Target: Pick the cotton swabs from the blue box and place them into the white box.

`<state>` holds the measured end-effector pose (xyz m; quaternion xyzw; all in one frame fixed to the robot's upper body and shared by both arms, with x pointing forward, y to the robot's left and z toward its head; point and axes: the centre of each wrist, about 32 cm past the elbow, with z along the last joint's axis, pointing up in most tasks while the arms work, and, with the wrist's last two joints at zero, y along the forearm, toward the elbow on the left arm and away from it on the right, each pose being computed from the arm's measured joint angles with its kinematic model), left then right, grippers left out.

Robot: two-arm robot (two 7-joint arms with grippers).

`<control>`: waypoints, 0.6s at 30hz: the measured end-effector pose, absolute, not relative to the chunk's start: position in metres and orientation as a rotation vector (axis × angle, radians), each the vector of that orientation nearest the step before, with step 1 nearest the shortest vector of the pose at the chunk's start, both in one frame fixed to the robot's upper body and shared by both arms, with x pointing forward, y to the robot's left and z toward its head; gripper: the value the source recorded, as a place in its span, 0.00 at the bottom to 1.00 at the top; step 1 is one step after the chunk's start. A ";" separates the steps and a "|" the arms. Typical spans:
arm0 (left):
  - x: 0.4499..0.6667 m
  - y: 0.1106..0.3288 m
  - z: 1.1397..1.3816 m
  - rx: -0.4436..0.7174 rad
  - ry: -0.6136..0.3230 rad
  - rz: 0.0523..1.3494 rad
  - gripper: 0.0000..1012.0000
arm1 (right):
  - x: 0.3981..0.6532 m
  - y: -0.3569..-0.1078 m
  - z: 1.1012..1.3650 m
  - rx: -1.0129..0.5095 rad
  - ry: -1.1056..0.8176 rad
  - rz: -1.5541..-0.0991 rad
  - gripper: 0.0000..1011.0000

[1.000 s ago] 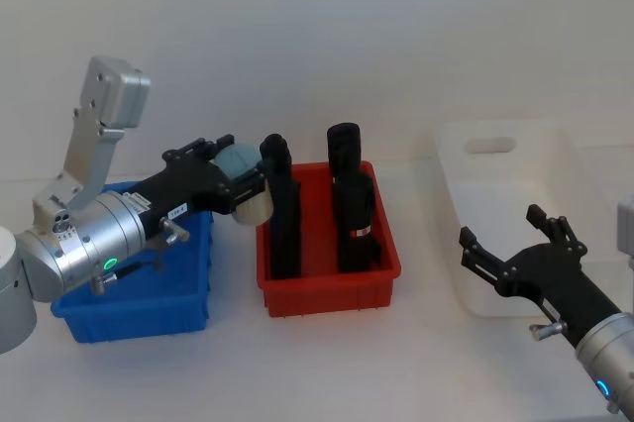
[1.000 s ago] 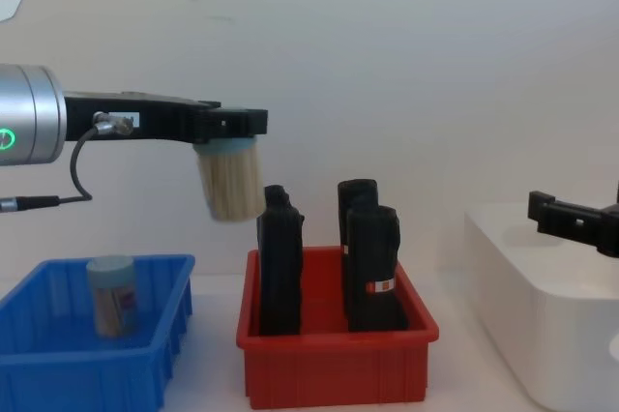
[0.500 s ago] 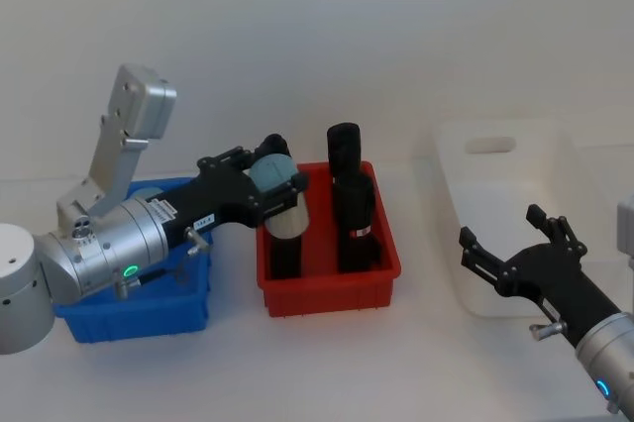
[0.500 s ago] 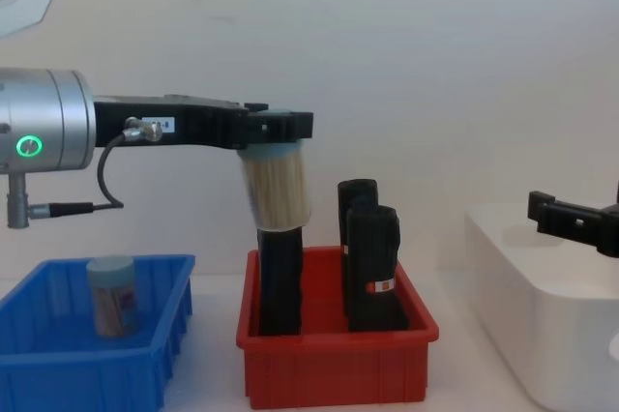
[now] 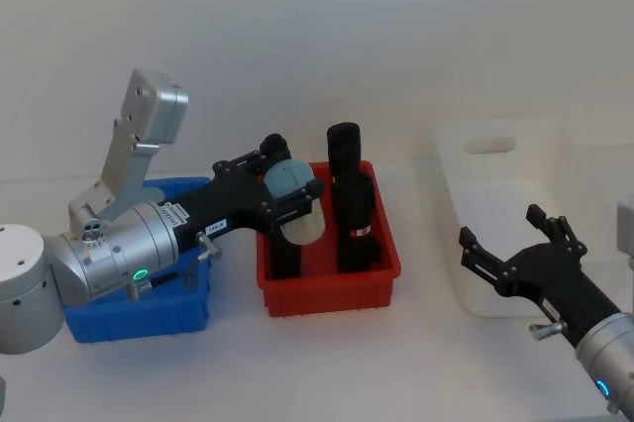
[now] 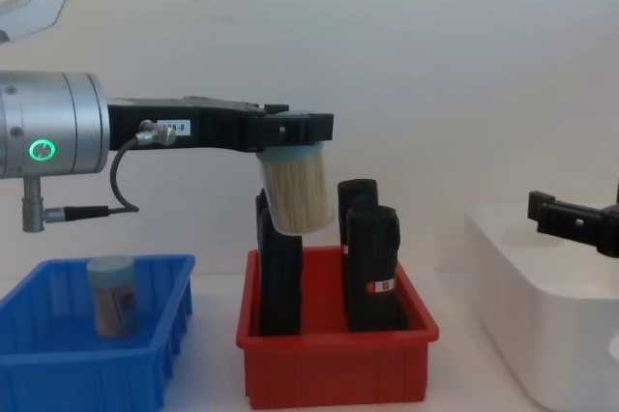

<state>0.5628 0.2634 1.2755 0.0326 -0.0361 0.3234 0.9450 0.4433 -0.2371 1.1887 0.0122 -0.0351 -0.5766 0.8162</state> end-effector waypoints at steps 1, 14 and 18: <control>0.563 0.263 1.275 0.066 -0.073 0.658 0.66 | 0.443 -0.237 1.189 0.026 -0.075 -1.229 0.99; 0.563 0.262 1.275 0.064 -0.074 0.643 0.66 | 0.444 -0.235 1.190 0.004 -0.099 -1.162 0.99; 0.563 0.262 1.275 0.064 -0.074 0.641 0.66 | 0.445 -0.233 1.191 -0.012 -0.113 -1.108 0.99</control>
